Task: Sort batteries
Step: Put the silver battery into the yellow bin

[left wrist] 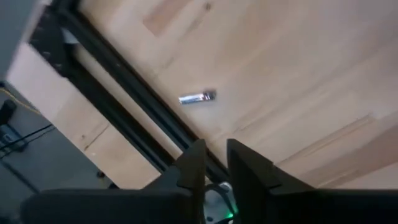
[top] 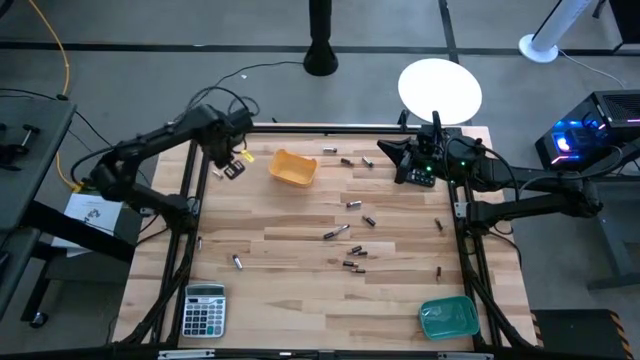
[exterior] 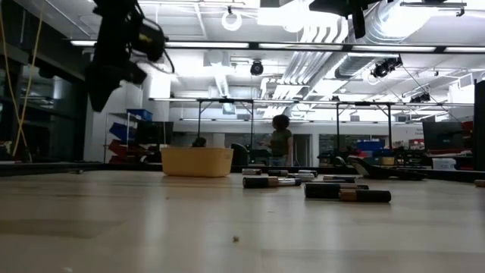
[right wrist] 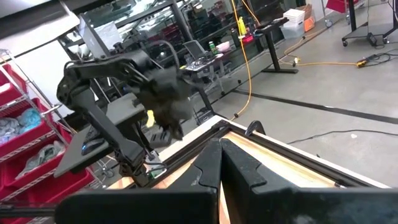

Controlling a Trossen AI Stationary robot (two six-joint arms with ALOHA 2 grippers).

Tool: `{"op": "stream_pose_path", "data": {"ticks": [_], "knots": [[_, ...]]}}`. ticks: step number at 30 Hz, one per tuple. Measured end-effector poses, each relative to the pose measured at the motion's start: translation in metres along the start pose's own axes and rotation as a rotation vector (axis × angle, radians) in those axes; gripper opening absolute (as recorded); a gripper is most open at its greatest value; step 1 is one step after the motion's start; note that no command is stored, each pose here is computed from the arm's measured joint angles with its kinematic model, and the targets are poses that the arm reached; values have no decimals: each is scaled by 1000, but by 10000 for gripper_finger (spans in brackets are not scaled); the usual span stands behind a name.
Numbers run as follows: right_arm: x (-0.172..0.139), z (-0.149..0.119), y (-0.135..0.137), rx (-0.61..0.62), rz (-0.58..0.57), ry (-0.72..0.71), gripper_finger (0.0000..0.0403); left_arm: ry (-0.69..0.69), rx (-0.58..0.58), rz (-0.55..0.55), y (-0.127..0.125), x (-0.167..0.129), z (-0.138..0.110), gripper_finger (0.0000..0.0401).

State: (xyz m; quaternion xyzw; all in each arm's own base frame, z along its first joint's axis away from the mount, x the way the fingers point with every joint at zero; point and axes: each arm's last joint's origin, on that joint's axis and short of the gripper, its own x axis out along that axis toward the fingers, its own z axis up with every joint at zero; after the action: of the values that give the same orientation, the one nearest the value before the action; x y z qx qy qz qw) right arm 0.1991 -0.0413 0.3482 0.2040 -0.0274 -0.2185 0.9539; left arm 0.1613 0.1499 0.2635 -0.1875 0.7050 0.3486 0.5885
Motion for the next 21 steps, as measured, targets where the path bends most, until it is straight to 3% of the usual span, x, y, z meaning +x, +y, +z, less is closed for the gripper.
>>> {"op": "stream_pose_path", "data": {"ticks": [7,12,16,21], "knots": [[0,0,0,-7,-2,4,0,229,167,20,-18,50,19,156],[0,-2,-1,-9,-6,14,0,338,321,131,-23,81,32,207],[1,-3,-1,-11,-12,27,0,357,422,196,-28,102,44,228],[1,-4,-2,9,-18,40,0,439,503,163,-33,121,49,231]]}}
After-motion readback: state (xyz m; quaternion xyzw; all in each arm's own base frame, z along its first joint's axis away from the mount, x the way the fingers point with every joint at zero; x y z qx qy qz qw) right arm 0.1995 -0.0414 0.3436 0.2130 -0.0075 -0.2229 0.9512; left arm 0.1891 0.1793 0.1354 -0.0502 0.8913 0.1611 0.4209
